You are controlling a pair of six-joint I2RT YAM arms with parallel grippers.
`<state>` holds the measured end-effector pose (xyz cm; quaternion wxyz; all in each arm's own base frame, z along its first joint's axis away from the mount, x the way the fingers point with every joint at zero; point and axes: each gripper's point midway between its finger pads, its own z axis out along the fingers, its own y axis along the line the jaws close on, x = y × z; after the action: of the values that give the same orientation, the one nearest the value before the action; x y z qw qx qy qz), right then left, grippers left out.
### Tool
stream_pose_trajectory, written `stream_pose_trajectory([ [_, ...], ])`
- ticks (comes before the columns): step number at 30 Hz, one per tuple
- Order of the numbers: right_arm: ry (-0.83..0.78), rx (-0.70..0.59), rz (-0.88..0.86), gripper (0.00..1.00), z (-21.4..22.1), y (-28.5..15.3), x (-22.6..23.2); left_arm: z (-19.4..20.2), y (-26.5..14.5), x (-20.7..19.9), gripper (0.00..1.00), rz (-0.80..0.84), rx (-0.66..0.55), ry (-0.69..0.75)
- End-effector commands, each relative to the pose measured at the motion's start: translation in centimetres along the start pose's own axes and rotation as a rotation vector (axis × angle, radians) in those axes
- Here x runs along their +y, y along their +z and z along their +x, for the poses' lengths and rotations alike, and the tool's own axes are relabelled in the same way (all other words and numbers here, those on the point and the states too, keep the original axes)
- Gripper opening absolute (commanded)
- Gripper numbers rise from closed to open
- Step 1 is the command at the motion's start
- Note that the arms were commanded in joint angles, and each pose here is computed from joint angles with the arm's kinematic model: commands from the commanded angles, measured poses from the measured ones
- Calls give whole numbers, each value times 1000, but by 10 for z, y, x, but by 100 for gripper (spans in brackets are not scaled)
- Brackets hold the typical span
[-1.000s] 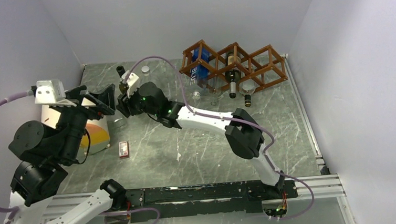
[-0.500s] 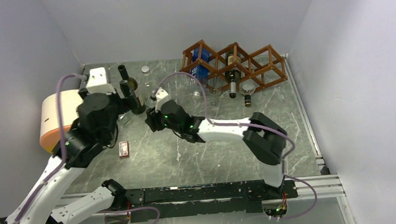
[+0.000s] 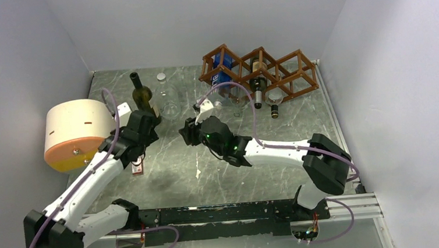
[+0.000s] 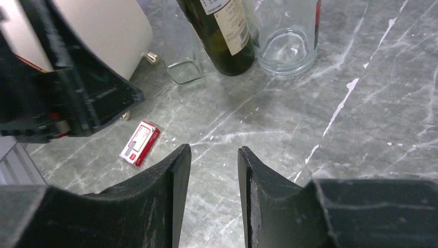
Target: Put the wine bottle on the wine rack
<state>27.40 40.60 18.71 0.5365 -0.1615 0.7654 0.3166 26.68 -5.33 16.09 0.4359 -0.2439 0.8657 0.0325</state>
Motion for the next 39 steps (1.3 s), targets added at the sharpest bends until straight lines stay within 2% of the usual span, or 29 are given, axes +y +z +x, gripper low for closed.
stream_pose_trajectory([
  [1, 33, -41, 24, 42, -15, -11, -6, 21, 32, 0, 79, -32, 72, -113],
  [6, 25, -51, 33, 42, -21, -22, -10, 17, 72, 12, 74, -133, 27, -129],
  [11, 15, -64, 49, 42, -27, -32, -16, -6, 99, 23, 74, -239, -122, -127],
  [15, 11, -62, 49, 42, -30, -38, -17, -21, 113, 21, 75, -247, -221, -97],
  [18, 7, -56, 45, 42, -29, -41, -17, -22, 123, 18, 77, -241, -246, -68],
  [25, 4, -61, 53, 42, -31, -48, -21, -29, 137, 17, 80, -227, -258, -46],
  [31, 7, -78, 58, 42, -37, -53, -22, -22, 147, 14, 73, -190, -202, -93],
  [39, 1, -91, 47, 42, -45, -59, -20, 3, 163, 18, 71, -232, -115, -115],
])
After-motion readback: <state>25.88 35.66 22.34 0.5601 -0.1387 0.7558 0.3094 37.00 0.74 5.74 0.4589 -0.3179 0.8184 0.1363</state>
